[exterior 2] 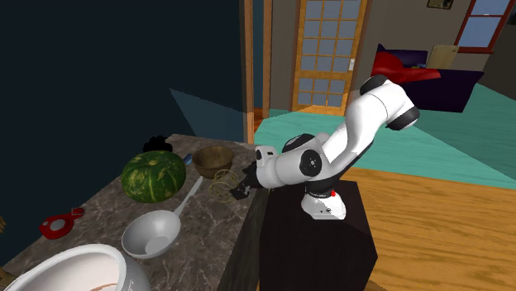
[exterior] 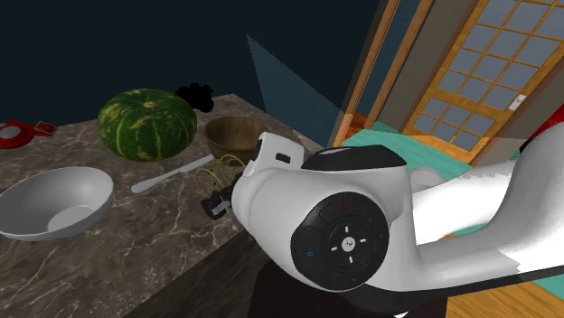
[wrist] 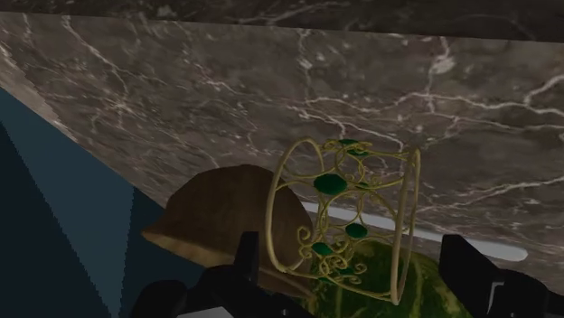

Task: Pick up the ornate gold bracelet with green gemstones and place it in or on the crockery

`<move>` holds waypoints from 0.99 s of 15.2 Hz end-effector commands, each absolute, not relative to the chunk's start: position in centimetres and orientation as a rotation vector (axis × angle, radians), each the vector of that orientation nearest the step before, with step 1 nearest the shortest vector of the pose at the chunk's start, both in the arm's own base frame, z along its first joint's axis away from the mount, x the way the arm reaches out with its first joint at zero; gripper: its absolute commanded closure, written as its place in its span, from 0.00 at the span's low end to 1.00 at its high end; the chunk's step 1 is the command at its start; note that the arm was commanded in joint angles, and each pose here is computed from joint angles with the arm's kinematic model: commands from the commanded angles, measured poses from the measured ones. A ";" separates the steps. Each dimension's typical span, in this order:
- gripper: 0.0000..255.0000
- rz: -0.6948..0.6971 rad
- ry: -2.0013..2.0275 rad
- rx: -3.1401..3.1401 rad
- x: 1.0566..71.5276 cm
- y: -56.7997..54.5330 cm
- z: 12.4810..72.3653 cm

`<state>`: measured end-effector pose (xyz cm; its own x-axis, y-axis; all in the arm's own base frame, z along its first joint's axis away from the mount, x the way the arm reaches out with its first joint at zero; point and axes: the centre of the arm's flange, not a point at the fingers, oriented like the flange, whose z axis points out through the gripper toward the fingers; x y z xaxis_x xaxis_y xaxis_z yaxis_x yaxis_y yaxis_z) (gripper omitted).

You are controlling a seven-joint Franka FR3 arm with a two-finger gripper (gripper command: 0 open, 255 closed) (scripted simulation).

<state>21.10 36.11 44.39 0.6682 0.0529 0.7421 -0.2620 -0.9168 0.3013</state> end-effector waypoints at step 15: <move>1.00 1.144 -0.161 2.492 22.7 35.1 42.9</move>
<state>22.58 35.17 43.07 0.6566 0.0588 0.7519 -0.2621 -0.9170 0.3006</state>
